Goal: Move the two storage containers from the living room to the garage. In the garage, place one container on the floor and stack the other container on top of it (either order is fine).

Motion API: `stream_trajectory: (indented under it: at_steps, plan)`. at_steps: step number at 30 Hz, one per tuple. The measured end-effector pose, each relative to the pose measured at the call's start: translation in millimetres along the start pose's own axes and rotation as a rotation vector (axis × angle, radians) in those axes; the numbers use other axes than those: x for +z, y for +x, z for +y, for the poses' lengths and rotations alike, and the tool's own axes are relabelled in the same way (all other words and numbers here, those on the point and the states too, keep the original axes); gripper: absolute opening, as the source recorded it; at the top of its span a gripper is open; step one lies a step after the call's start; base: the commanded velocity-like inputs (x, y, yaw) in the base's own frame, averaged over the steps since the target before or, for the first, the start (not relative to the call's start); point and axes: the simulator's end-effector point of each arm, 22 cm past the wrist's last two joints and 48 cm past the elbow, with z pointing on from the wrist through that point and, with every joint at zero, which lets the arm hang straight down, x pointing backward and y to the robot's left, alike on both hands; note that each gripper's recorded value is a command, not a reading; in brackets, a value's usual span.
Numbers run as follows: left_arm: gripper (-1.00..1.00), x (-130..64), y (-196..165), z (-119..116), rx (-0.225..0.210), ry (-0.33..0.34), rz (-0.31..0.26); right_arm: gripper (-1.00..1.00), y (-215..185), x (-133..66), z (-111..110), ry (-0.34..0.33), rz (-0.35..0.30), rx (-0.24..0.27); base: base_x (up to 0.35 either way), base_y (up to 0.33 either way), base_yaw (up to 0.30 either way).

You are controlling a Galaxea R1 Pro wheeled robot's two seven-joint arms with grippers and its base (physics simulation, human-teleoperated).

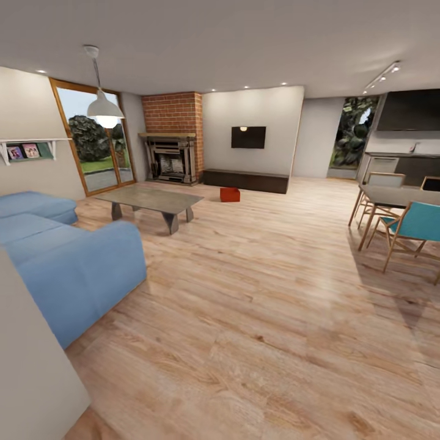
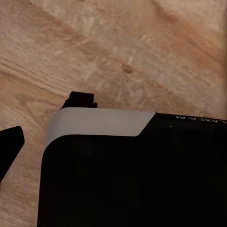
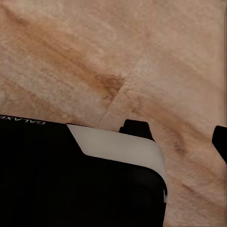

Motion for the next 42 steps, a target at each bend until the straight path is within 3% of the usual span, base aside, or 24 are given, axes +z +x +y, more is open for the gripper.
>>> stream_trajectory:
  at_steps: [42]
  plan:
    - [1.00, 0.0, 0.3, 0.1, 0.000, 0.000, 0.001, 1.00, 0.1, 0.0, -0.4, 0.000, 0.000, -0.003, 0.323, 0.000, 0.000]
